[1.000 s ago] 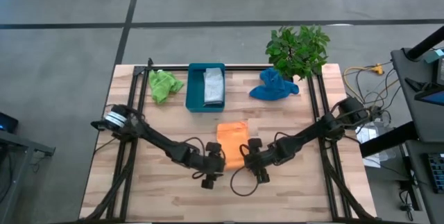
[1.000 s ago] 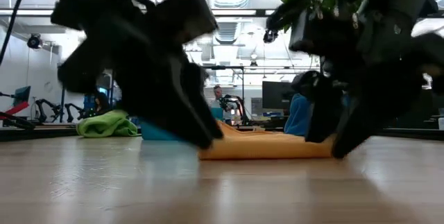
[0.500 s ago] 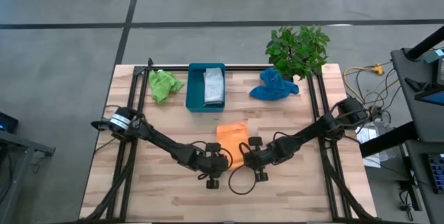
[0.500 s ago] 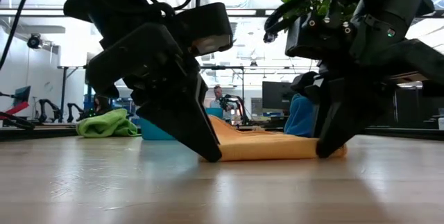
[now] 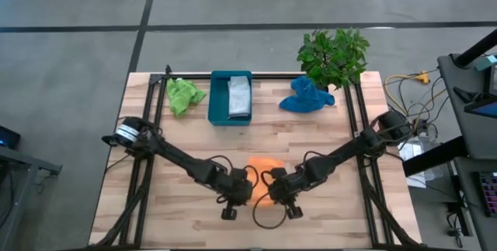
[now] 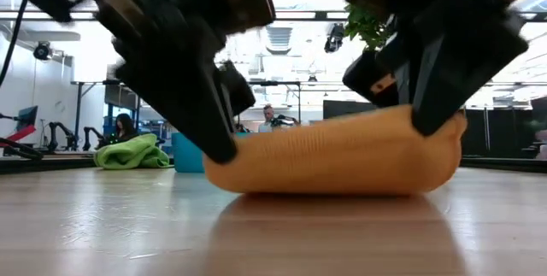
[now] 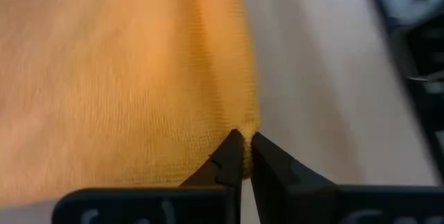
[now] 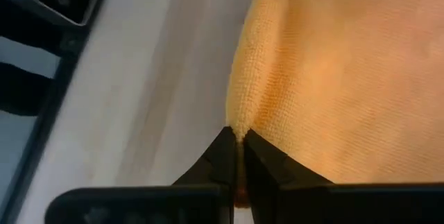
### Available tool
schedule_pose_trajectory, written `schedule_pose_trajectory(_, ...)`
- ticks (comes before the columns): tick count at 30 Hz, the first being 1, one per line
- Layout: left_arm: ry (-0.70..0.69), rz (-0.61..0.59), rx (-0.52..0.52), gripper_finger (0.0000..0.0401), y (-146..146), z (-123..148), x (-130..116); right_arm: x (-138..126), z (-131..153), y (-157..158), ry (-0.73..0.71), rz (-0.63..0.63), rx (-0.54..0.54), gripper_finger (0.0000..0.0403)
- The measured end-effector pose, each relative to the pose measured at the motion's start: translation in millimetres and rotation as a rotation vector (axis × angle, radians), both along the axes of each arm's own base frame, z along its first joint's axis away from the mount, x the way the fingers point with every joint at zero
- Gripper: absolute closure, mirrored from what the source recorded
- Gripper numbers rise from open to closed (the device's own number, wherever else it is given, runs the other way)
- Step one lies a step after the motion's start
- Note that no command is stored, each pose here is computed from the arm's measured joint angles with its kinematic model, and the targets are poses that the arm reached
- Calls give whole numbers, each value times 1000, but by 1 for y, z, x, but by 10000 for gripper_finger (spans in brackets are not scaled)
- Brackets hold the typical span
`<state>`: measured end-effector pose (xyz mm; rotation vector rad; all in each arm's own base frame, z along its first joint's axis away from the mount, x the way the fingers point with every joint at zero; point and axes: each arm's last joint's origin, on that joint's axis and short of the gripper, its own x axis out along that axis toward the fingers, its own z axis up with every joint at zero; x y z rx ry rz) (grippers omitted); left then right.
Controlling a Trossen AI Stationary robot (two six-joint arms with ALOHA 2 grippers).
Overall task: Fold microfiber towels
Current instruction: Fold the orange microfiber cloth
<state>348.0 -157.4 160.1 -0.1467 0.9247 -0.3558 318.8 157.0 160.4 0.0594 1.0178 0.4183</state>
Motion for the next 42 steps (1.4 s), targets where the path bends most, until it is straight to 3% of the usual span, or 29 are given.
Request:
schedule_pose_trajectory(6,-39,-139,-110,400,-8,7,0,0,9,13,-18,29,18,390)
schedule_pose_trajectory(12,-45,-144,-114,401,-8,7,0,1,16,20,-9,22,68,384)
schedule_pose_trajectory(20,-18,-133,-101,401,-7,0,-5,3,23,23,14,22,135,325)
schedule_pose_trajectory(25,-22,-125,-108,401,-7,1,-4,2,19,21,8,-44,101,308)
schedule_pose_trajectory(28,-41,-130,-121,401,-8,2,-3,2,12,15,11,-133,56,321)
schedule_pose_trajectory(33,-50,-158,-152,401,-10,6,-2,6,-8,7,65,-209,28,378)
schedule_pose_trajectory(42,-98,-187,-198,401,-11,17,-2,15,-44,16,163,-172,69,394)
